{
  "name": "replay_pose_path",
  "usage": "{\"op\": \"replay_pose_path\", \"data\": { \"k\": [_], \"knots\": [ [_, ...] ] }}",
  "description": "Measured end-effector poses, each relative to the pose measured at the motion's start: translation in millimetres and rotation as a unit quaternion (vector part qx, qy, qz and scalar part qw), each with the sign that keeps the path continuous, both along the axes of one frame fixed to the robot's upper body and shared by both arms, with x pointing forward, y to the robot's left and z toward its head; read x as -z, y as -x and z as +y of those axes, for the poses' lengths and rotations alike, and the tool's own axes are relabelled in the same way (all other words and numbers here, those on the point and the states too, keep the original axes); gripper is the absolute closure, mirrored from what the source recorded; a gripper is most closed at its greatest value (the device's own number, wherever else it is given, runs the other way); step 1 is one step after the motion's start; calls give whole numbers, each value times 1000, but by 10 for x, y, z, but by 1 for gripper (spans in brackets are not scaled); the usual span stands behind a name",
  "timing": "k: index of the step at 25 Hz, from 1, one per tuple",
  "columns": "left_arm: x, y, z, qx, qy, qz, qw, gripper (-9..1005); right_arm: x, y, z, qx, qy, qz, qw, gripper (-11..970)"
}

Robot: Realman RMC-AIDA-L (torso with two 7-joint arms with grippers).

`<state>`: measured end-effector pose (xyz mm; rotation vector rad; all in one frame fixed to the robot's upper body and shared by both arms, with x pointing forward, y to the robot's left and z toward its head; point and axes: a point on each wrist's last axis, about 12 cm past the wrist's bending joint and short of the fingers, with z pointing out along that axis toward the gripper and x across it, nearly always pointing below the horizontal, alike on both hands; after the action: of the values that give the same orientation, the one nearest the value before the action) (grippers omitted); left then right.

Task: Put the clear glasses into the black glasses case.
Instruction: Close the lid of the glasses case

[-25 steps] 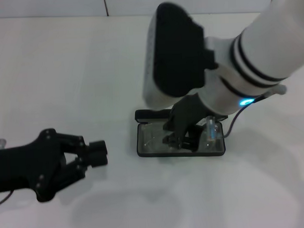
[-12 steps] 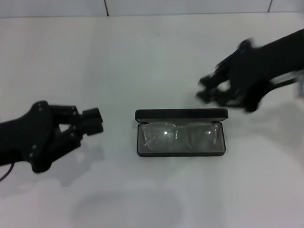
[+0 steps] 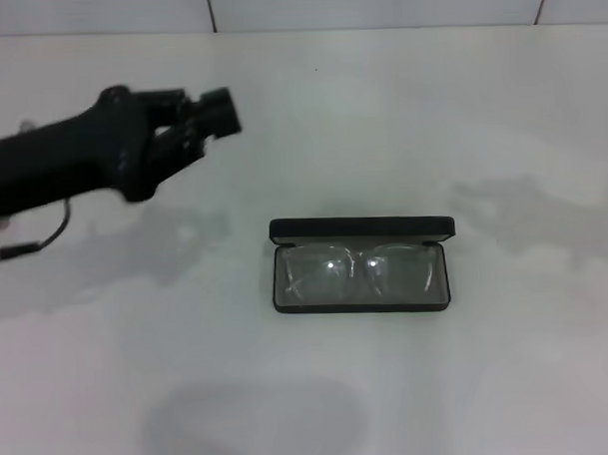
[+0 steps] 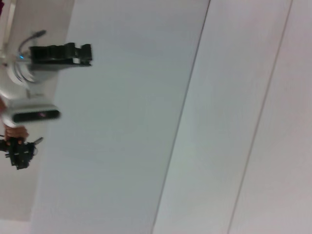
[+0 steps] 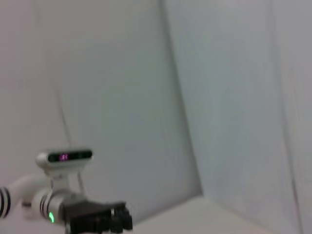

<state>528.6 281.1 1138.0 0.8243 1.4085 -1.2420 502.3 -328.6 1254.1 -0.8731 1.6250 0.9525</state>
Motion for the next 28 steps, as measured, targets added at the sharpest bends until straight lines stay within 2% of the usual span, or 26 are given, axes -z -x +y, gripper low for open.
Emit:
{"op": "replay_pose_path", "data": {
  "k": [6, 8, 11, 13, 20, 28],
  "knots": [
    [-81, -362, -354, 2, -44, 6, 999, 859, 397, 58, -525, 87, -103, 16, 991, 737],
    [-50, -468, -517, 5, -77, 18, 997, 857, 499, 96, -654, 104, -129, 22, 986, 736],
    [32, -510, -713, 24, -114, 36, 993, 810, 617, 116, -742, 119, -151, 28, 981, 735],
    [94, -529, -822, 34, -133, 47, 989, 778, 667, 117, -767, 123, -158, 32, 979, 734],
    [276, -530, -1055, 57, -185, 65, 979, 785, 772, 101, -781, 131, -170, 41, 976, 730],
    [432, -512, -1093, 44, -205, 76, 975, 786, 794, 56, -753, 129, -165, 50, 977, 726]
  ]
}}
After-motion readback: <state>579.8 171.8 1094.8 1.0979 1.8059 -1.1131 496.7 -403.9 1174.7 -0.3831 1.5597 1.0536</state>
